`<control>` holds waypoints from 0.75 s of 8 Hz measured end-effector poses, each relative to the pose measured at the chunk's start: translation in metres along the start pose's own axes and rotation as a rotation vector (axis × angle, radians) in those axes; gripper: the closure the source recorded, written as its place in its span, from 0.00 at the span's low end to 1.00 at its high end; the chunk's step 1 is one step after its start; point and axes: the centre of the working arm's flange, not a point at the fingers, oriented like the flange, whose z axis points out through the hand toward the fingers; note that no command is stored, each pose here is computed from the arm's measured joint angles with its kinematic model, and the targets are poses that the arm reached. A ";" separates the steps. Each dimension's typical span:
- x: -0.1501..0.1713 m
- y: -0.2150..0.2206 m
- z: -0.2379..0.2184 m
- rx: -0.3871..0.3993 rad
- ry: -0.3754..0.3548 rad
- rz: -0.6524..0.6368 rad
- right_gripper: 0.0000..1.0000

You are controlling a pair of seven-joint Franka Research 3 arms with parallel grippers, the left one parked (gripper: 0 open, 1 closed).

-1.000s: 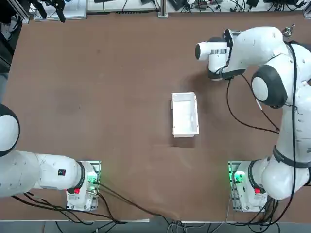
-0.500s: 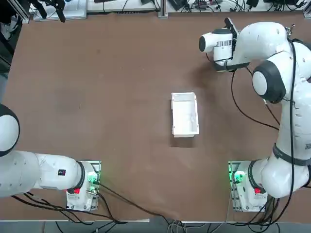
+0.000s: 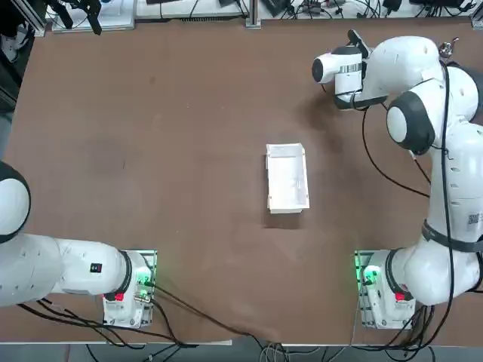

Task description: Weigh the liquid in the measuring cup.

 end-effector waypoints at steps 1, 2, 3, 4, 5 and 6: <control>-0.003 0.001 0.009 -0.003 0.003 -0.009 0.38; -0.006 0.004 0.017 -0.008 0.000 -0.016 0.38; -0.009 0.005 0.021 -0.013 -0.002 -0.021 0.38; -0.009 0.005 0.021 -0.012 -0.001 -0.021 0.38; -0.009 0.005 0.021 -0.012 -0.001 -0.027 0.37; -0.009 0.005 0.020 -0.011 -0.004 -0.038 0.21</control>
